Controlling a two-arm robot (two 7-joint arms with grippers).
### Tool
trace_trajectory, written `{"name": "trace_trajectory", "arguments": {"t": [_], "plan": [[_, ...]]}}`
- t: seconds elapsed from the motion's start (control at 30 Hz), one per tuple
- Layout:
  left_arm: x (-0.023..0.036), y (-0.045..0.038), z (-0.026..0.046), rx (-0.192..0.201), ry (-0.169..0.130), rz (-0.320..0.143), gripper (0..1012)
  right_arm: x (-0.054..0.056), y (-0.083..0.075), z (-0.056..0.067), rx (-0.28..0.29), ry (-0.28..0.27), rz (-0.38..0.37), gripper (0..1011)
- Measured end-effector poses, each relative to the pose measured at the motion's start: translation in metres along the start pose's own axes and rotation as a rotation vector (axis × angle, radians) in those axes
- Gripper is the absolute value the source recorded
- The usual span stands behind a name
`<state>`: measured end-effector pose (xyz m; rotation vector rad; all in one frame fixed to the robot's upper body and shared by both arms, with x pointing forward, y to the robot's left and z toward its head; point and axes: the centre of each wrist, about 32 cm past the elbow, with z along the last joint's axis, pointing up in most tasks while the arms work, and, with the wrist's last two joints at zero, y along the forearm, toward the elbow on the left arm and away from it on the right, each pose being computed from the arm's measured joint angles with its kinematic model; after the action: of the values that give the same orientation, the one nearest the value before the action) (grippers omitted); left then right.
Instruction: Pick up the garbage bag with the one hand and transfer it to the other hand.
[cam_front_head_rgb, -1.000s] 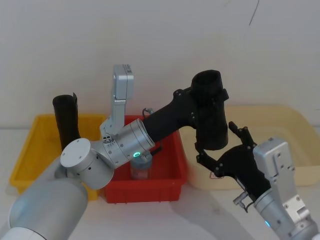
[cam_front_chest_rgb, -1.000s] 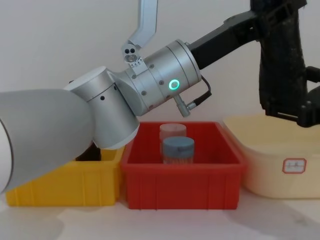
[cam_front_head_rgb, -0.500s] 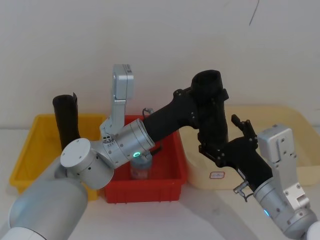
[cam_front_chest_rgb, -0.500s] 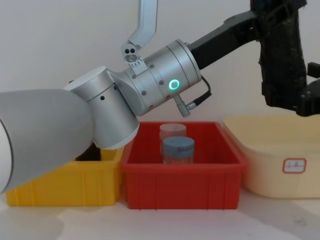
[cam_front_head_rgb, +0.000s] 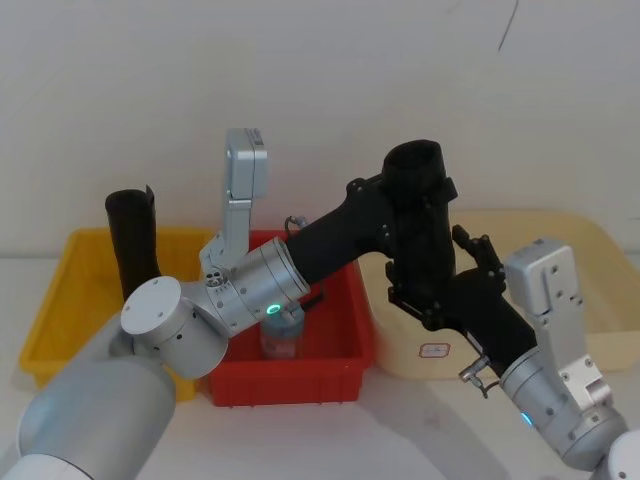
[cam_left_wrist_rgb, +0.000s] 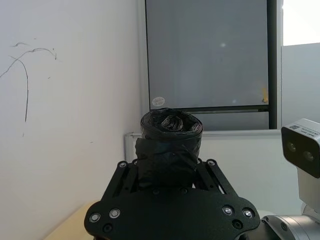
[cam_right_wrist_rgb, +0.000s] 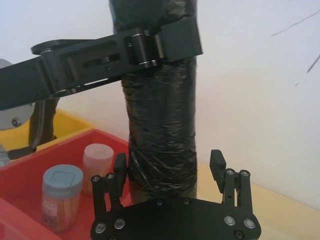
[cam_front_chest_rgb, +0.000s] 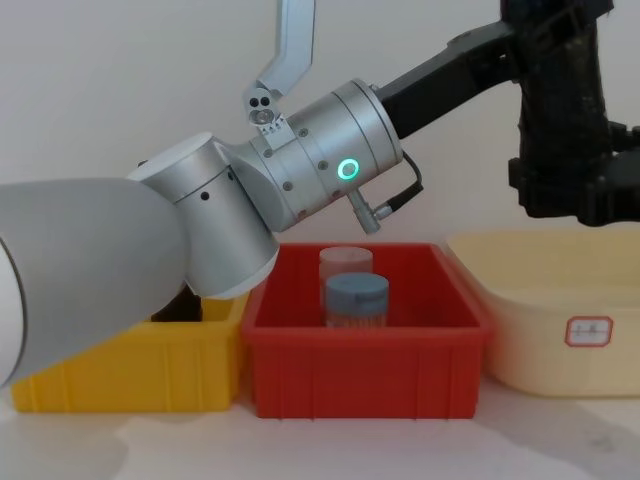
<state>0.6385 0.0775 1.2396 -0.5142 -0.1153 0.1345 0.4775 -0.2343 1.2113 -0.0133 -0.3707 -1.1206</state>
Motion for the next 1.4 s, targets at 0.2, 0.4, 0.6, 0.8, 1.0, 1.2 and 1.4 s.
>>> {"name": "trace_trajectory", "arguments": {"t": [0.2, 0.4, 0.6, 0.8, 1.0, 1.2, 1.4], "plan": [[0.0, 0.0, 0.0, 0.0, 0.0, 0.0, 375, 0.0, 0.001, 0.003, -0.016, -0.003, 0.021, 1004], [0.0, 0.0, 0.0, 0.0, 0.0, 0.0, 375, -0.001, 0.002, 0.004, -0.027, -0.007, 0.028, 931], [0.0, 0.0, 0.0, 0.0, 0.0, 0.0, 375, -0.001, 0.005, 0.004, -0.034, -0.01, 0.02, 794], [0.0, 0.0, 0.0, 0.0, 0.0, 0.0, 375, -0.001, 0.008, 0.005, -0.036, -0.009, 0.007, 614], [0.0, 0.0, 0.0, 0.0, 0.0, 0.0, 375, -0.001, 0.009, 0.005, -0.037, -0.007, 0.001, 551], [0.0, 0.0, 0.0, 0.0, 0.0, 0.0, 466, 0.0, 0.01, 0.005, -0.038, -0.005, -0.003, 551], [0.0, 0.0, 0.0, 0.0, 0.0, 0.0, 665, 0.0, 0.011, 0.005, -0.038, -0.003, -0.007, 551]]}}
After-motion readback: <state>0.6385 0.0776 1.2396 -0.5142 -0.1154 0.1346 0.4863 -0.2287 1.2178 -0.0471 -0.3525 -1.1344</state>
